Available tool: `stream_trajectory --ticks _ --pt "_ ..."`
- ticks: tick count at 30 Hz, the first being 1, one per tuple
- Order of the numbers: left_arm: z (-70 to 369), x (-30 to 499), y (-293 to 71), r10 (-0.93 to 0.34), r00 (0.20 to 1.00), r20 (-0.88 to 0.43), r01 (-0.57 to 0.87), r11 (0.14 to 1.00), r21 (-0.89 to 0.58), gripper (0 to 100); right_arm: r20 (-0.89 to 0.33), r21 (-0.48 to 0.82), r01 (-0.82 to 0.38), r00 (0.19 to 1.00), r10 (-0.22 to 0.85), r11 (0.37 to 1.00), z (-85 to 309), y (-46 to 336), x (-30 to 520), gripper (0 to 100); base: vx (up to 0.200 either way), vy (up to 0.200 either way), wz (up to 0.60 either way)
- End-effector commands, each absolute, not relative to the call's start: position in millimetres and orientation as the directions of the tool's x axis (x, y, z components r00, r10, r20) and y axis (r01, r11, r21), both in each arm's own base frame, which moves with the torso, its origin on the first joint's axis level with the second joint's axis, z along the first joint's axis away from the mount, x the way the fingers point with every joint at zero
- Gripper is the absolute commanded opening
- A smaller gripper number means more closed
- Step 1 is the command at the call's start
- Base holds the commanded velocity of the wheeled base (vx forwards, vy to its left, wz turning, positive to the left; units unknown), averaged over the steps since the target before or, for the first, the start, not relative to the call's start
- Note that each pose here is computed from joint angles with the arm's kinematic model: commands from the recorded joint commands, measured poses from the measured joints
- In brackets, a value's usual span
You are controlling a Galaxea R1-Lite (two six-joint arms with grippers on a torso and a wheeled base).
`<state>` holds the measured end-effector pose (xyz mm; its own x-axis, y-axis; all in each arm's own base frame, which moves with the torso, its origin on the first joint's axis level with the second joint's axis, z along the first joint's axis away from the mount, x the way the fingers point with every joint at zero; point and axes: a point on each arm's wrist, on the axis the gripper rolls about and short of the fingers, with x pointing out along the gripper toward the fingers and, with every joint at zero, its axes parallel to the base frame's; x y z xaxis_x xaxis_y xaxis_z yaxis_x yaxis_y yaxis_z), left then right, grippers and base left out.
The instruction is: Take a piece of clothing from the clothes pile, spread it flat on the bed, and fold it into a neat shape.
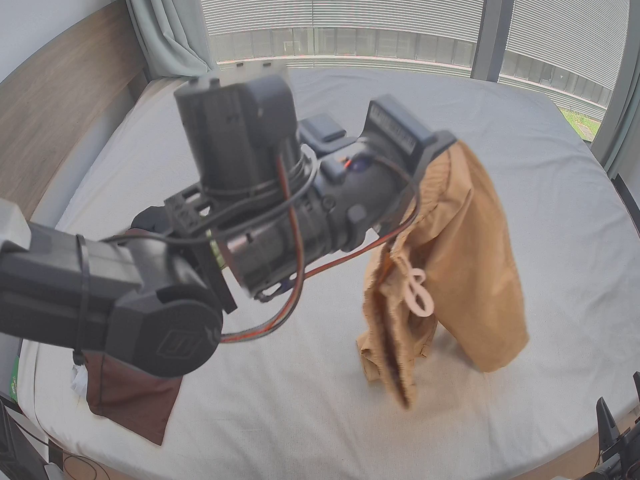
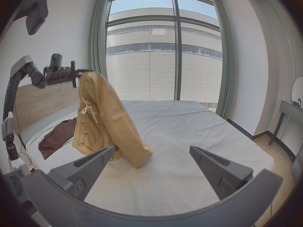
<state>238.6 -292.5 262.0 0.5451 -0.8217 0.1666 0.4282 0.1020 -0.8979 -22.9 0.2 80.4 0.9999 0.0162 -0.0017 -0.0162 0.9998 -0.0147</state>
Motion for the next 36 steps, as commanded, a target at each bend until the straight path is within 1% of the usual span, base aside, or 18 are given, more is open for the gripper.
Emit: stream_trajectory --ticks 1,4,7,21,24,27,31,36 --pt "188 268 -240 -0.789 0.611 0.06 0.457 0.29 -0.841 0 -0.002 -0.015 -0.015 1.0 0.015 1.0 76 0 -23 100 0.0 0.0 0.0" --pt "173 273 -229 -0.781 0.621 0.066 0.478 0.311 -0.822 0 -0.002 -0.015 -0.015 1.0 0.015 1.0 76 0 -23 100 0.0 0.0 0.0" --pt "162 277 -220 -0.766 0.642 0.04 0.468 0.349 -0.812 0 -0.002 -0.015 -0.015 1.0 0.015 1.0 76 0 -23 100 0.0 0.0 0.0" --pt "148 279 -197 -0.732 0.68 0.043 0.454 0.374 -0.808 0 -0.002 -0.015 -0.015 1.0 0.015 1.0 76 0 -23 100 0.0 0.0 0.0" --pt "144 283 -184 -0.722 0.689 0.067 0.474 0.379 -0.795 0 -0.002 -0.015 -0.015 1.0 0.015 1.0 76 0 -23 100 0.0 0.0 0.0" --pt "144 284 -173 -0.72 0.686 0.103 0.5 0.364 -0.786 0 -0.002 -0.015 -0.015 1.0 0.015 1.0 76 0 -23 100 0.0 0.0 0.0" --pt "137 286 -147 -0.717 0.681 0.149 0.542 0.357 -0.761 0 -0.002 -0.015 -0.015 1.0 0.015 1.0 76 0 -23 100 0.0 0.0 0.0" --pt "131 291 -127 -0.689 0.713 0.129 0.53 0.409 -0.743 0 -0.002 -0.015 -0.015 1.0 0.015 1.0 76 0 -23 100 0.0 0.0 0.0"
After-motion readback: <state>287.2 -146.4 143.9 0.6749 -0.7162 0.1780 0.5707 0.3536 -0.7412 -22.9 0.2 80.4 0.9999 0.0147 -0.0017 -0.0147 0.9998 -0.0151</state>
